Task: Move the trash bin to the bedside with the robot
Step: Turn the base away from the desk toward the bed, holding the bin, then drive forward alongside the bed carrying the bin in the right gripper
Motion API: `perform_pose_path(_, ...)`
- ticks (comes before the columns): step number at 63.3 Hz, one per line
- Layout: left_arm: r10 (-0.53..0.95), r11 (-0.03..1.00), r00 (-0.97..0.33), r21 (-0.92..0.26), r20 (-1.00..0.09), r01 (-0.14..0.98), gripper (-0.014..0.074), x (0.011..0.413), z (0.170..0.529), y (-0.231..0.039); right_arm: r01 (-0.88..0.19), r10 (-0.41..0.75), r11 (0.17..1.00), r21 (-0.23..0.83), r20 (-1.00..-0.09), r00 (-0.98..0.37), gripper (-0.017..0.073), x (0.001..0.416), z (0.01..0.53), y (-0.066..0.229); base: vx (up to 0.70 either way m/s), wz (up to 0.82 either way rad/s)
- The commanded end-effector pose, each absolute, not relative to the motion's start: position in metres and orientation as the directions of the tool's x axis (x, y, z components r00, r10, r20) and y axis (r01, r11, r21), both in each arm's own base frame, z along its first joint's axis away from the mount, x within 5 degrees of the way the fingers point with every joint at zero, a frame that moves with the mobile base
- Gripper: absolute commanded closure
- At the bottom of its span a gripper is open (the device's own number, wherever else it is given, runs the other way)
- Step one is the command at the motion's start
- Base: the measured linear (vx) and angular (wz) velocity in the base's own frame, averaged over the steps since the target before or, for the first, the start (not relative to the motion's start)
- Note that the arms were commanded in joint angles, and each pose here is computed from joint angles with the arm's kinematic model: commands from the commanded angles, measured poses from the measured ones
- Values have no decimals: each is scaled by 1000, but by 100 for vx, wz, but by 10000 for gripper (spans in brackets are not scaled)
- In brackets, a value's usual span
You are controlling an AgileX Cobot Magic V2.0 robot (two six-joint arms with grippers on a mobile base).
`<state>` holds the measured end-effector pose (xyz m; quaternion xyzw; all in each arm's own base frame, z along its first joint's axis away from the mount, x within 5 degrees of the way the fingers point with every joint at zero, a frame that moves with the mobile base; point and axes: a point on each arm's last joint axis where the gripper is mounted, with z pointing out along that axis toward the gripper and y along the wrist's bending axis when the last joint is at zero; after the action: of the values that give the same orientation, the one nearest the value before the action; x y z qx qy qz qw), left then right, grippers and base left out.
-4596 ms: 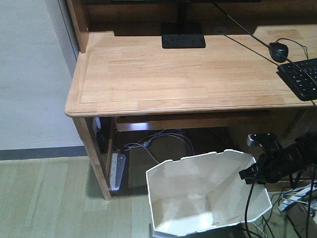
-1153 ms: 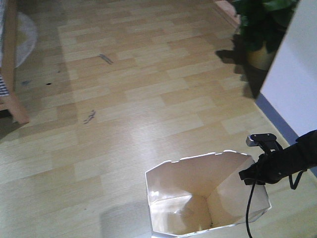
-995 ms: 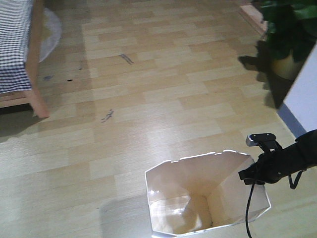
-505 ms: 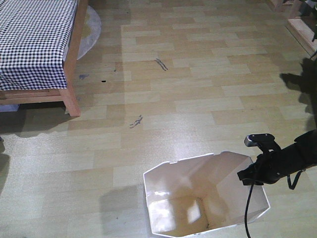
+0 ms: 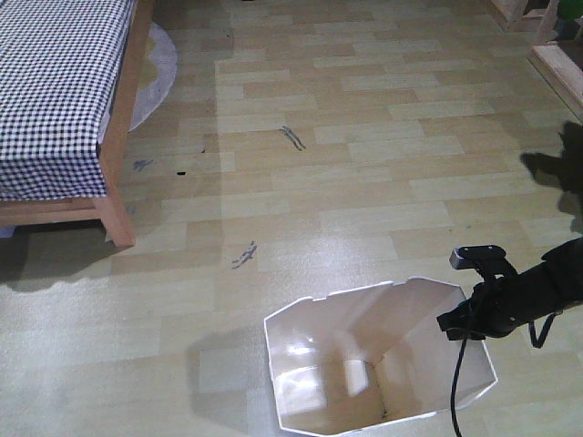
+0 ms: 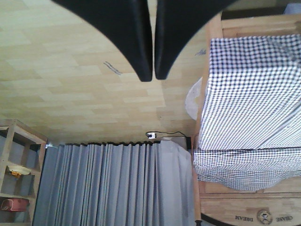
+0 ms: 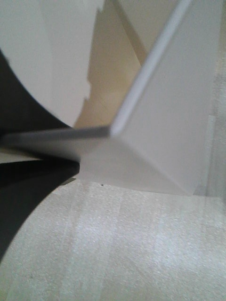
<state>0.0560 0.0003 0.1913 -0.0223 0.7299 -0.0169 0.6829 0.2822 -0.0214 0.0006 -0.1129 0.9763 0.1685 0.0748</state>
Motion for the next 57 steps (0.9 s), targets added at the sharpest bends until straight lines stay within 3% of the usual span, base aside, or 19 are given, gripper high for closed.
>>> perform_pose_path(1, -73, 997, -13, -73, -997, -4, 599, 57, 189, 0, -248, -152, 869, 428, -246, -957, 565, 290, 25, -12, 35, -7)
perform_pose_path(57, -73, 997, -13, -73, -997, -4, 599, 57, 189, 0, -248, -152, 869, 428, -246, -957, 565, 290, 25, -12, 39, 0)
